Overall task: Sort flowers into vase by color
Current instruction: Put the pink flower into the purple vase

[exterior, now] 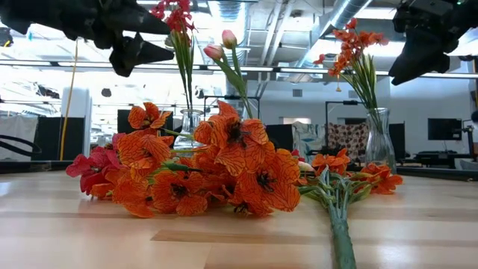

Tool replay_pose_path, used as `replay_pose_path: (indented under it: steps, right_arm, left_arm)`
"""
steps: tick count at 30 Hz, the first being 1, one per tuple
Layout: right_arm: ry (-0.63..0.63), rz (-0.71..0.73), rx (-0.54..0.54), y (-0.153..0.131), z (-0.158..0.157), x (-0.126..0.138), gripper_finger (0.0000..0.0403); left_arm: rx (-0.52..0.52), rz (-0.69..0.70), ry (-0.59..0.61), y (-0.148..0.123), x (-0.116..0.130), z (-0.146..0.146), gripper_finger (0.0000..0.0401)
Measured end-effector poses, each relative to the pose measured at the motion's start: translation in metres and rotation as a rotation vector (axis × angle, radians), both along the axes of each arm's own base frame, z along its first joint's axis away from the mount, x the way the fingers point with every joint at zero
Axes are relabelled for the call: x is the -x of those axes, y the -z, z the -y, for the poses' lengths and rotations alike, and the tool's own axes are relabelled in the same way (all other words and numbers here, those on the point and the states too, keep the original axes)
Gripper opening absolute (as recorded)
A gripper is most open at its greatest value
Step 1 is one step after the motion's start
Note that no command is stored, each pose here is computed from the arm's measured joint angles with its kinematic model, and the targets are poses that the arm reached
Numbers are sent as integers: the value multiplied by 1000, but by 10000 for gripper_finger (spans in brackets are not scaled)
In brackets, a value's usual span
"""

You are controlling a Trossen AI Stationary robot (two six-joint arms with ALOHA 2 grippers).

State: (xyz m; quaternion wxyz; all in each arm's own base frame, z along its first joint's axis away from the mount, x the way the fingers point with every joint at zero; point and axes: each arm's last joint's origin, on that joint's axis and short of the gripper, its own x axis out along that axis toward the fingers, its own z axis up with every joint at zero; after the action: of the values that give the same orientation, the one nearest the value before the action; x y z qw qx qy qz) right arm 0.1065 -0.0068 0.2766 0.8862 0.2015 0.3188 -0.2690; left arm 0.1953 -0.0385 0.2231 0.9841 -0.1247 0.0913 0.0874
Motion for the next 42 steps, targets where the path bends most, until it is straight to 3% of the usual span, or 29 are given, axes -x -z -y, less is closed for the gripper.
replay_pose_path:
  steps: [7, 20, 27, 36, 42]
  right_arm:
    - [0, 6, 0, 0, 0, -1, 195]
    - [-19, 54, -19, -3, -1, -5, 195]
    - [-21, 51, -21, -3, -1, -4, 195]
    - [-33, 46, -32, -3, -2, -4, 195]
    - [-34, 43, -32, -3, -2, -4, 195]
  left_arm:
    - [6, 8, 20, 8, -26, 17, 258]
    - [-160, -154, -25, 20, -130, 50, 258]
    - [-195, -295, -90, 37, -169, 60, 258]
    - [-164, -471, -201, 57, -187, 55, 258]
    - [-69, -542, -256, 66, -185, 45, 258]
